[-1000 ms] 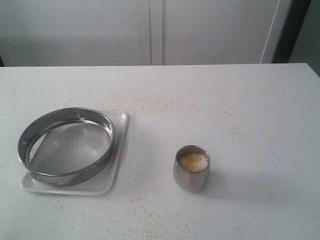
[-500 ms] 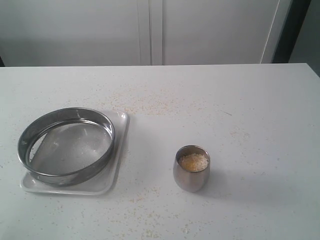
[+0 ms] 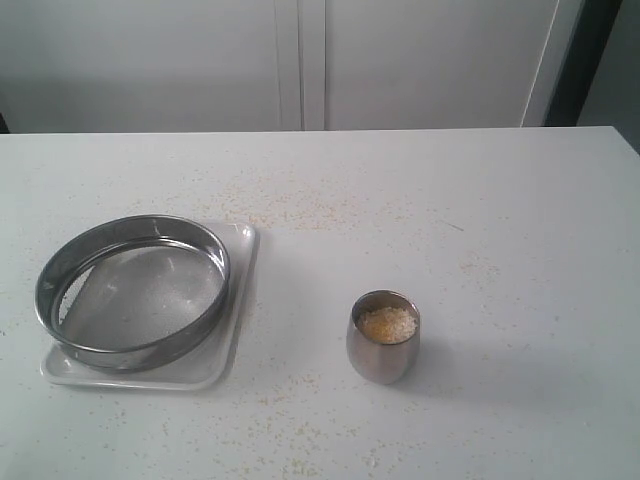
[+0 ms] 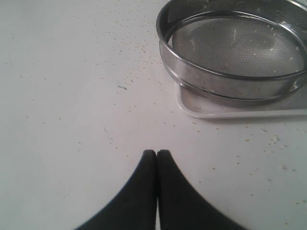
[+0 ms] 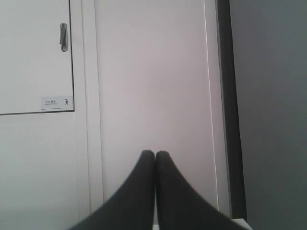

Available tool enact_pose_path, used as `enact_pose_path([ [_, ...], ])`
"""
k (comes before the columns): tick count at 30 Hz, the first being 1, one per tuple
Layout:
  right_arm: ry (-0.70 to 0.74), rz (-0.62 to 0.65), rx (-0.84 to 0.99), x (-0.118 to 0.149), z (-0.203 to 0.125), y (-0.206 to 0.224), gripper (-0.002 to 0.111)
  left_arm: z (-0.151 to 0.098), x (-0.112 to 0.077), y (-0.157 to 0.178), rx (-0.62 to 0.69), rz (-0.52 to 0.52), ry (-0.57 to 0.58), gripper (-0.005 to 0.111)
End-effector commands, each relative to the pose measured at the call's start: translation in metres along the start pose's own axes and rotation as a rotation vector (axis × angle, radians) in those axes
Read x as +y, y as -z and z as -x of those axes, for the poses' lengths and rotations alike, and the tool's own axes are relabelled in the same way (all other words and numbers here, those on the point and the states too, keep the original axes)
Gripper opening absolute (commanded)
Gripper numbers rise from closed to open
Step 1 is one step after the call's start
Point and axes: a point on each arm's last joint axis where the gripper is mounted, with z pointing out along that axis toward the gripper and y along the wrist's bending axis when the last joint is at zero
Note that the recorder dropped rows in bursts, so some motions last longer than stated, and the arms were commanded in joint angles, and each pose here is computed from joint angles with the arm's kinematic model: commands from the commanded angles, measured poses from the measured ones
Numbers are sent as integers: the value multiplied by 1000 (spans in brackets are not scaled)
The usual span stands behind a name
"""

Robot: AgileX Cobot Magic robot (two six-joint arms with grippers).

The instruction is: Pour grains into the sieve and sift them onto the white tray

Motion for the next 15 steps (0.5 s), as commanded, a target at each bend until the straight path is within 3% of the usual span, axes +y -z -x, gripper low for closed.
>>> enact_pose_path([
  [1, 4, 3, -14, 0, 0, 1, 0, -3, -1, -1, 12, -5, 10, 0],
  [9, 6, 3, -14, 0, 0, 1, 0, -3, -1, -1, 12, -5, 10, 0],
  [15, 86, 2, -23, 0, 1, 1, 0, -3, -1, -1, 12, -5, 10, 0],
])
